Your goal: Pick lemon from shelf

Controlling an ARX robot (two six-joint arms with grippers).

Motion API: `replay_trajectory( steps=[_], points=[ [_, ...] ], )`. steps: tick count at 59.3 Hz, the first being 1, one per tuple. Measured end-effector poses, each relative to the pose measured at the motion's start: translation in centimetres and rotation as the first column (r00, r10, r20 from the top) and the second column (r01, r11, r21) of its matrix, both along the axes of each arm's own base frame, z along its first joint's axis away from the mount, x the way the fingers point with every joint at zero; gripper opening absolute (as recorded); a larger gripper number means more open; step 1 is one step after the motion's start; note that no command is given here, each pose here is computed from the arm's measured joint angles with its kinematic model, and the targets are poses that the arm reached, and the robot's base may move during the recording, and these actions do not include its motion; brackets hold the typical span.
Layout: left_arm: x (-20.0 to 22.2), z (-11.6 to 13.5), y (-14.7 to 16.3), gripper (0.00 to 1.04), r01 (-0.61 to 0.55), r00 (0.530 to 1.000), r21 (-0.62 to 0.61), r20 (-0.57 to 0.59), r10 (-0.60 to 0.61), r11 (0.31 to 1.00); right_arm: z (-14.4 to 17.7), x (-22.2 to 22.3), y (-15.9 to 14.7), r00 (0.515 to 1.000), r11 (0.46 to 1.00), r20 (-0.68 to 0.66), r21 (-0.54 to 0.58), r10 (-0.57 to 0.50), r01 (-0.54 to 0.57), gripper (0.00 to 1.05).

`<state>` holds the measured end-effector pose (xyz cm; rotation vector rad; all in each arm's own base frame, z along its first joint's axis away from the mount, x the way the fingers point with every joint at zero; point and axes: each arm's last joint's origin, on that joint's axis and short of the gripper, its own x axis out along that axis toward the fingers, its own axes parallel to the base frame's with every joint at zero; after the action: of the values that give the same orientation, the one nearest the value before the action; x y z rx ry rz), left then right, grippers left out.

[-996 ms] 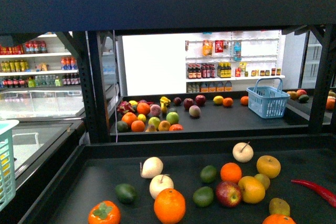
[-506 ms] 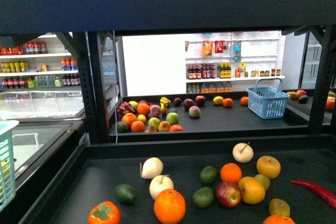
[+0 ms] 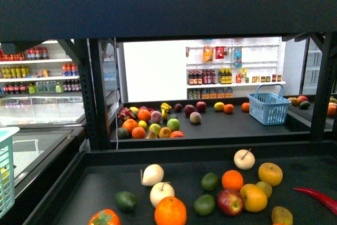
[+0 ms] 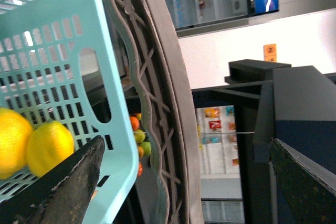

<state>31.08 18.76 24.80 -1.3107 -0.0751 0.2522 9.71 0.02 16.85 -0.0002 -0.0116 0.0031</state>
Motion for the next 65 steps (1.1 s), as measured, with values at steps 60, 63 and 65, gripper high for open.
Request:
replay_trajectory(
  steps=[60, 63, 65],
  points=[
    [-21.2, -2.6, -18.7, 0.03, 0.234, 0.969, 0.940, -0.204, -0.142, 0.247, 0.0, 0.0, 0.0, 1.000, 1.000, 0.000, 0.000, 0.000, 0.000, 0.97],
    [-21.3, -3.2, -18.7, 0.03, 0.231, 0.969, 0.941, -0.201, -0.141, 0.246, 0.0, 0.0, 0.0, 1.000, 1.000, 0.000, 0.000, -0.001, 0.001, 0.97],
    [-21.3, -3.5, -18.7, 0.03, 0.230, 0.970, 0.942, -0.200, -0.141, 0.245, 0.0, 0.0, 0.0, 1.000, 1.000, 0.000, 0.000, 0.000, 0.000, 0.97]
  ],
)
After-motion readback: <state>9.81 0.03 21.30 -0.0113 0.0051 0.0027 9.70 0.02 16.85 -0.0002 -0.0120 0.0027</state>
